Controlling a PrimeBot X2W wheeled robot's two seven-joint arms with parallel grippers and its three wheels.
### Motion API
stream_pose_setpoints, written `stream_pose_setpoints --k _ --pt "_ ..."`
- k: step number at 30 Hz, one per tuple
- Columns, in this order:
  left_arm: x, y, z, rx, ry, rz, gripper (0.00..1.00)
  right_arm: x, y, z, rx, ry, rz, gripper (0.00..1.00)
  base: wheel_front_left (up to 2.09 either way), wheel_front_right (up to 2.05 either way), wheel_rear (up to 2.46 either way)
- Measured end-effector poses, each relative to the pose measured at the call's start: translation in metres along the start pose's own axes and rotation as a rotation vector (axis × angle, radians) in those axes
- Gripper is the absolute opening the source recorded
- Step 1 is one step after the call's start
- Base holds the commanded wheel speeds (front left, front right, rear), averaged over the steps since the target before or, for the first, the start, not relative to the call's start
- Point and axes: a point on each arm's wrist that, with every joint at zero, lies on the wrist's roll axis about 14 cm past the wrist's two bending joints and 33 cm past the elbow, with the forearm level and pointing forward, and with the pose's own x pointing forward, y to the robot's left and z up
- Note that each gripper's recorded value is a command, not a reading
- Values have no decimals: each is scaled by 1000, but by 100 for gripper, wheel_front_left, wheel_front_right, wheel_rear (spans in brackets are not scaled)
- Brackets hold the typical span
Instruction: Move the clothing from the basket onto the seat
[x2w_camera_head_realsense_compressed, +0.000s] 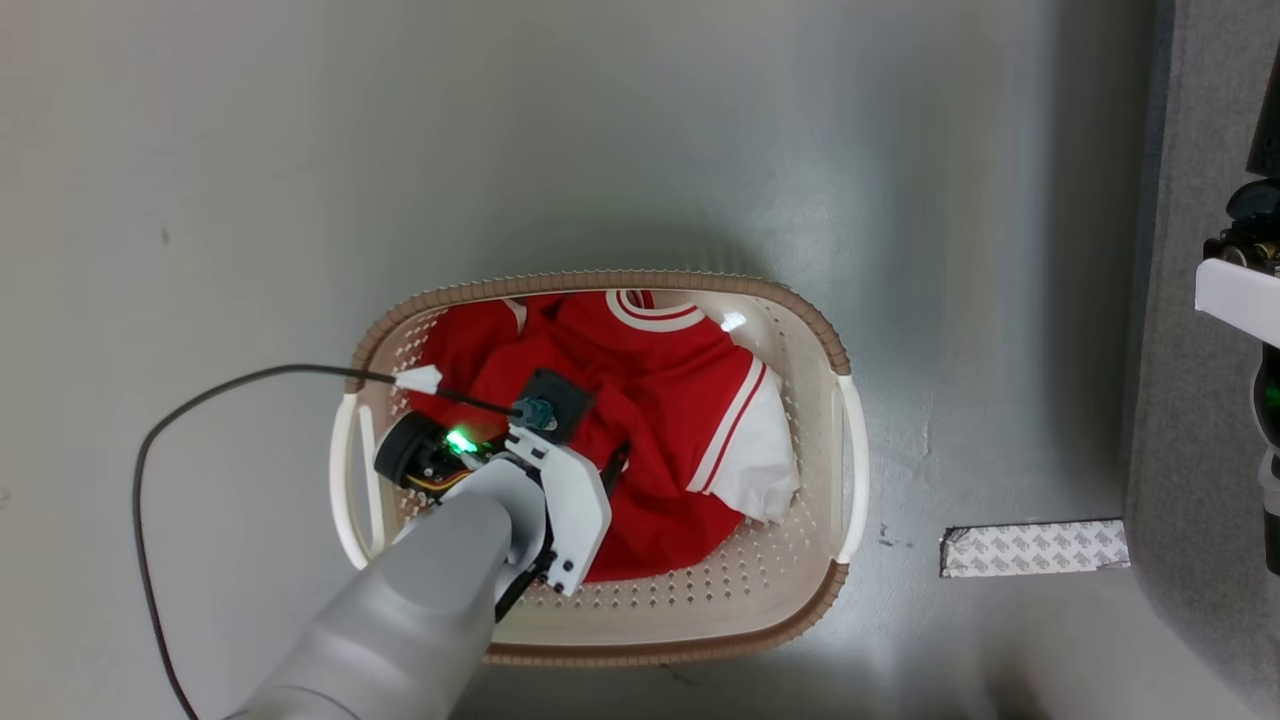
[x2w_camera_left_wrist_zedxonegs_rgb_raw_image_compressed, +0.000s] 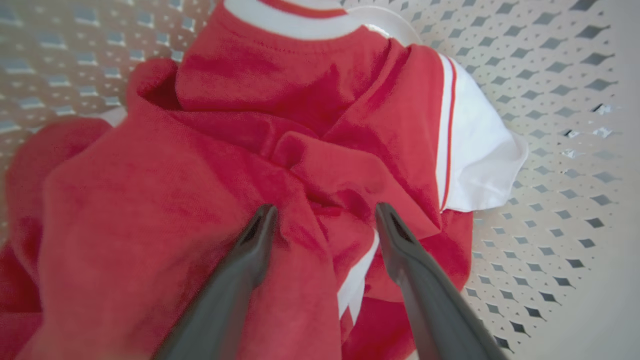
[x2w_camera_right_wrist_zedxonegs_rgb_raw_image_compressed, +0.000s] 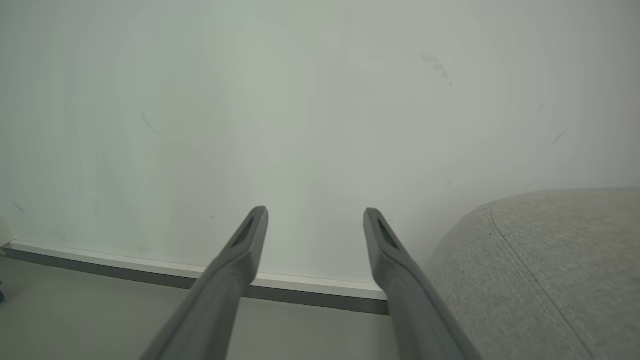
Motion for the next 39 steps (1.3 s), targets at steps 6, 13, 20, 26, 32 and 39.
stream_pose_setpoints --k 6,13,20,26,32,39 --pt "6 -3 -10 57 74 -24 100 -1 -4 -5 -3 8 -8 100 0 0 0" --pt "12 -3 -22 89 156 -38 100 -1 -5 -8 -10 13 -8 100 0 0 0" --pt "13 -7 -18 89 156 -50 0 -2 -6 -3 -19 8 -9 100 0 0 0" --pt "9 -9 -11 91 127 -58 0 -1 -5 4 -20 -4 -8 100 0 0 0" --pt "1 -9 1 80 77 -49 0 0 -1 17 -19 -20 -2 100 0 0 0" --pt "-20 -15 18 67 -5 -32 0 -3 5 48 -19 -55 -1 100 0 0 0"
